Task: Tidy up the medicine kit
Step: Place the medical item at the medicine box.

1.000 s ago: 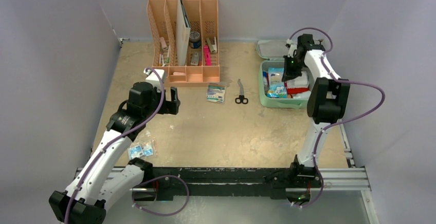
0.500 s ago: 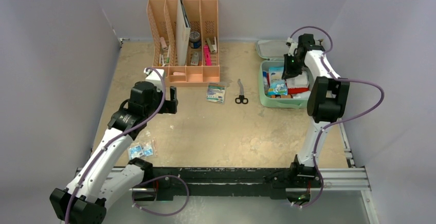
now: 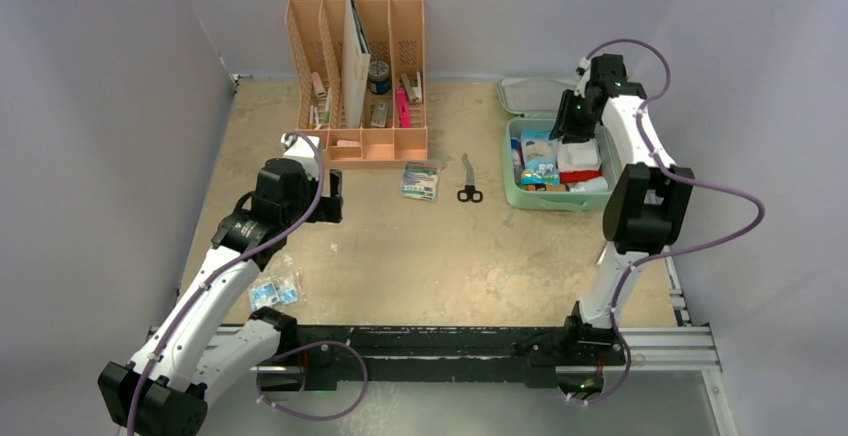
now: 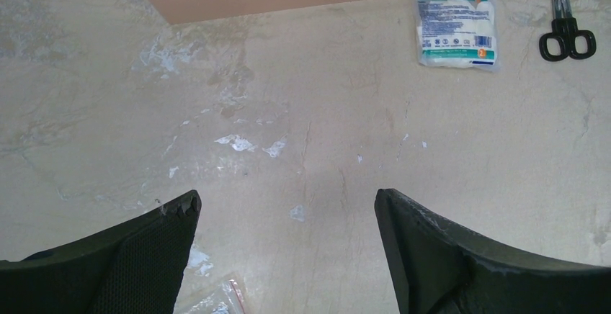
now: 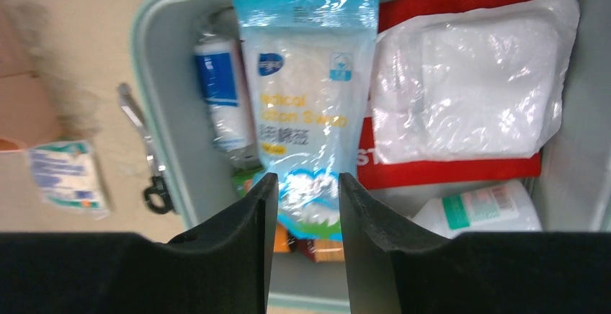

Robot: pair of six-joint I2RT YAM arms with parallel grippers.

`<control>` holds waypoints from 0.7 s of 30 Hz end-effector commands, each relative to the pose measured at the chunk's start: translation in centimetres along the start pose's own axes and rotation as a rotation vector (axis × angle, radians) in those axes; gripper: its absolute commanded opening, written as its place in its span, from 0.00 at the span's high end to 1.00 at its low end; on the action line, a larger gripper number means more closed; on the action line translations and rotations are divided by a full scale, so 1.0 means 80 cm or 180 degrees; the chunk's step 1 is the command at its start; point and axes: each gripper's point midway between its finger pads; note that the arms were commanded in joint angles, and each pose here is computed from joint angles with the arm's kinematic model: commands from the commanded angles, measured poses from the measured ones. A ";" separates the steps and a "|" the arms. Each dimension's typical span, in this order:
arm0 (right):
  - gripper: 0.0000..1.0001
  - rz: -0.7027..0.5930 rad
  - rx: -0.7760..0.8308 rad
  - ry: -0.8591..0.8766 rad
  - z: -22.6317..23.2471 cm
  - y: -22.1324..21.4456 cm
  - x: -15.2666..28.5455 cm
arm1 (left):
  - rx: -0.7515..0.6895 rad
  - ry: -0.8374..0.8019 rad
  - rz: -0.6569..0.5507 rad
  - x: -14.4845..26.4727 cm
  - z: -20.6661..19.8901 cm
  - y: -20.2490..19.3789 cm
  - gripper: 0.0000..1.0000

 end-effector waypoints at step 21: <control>0.56 -0.0987 0.2520 0.1770 0.258 -0.040 0.004 | -0.0059 -0.0283 -0.0058 0.007 -0.019 0.006 0.11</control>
Point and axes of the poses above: each gripper's point midway between its finger pads, its own x axis back along the fingers, its own z axis along the line the jaws close on, y = z × x, and after that the axes turned 4 degrees about x, right-handed
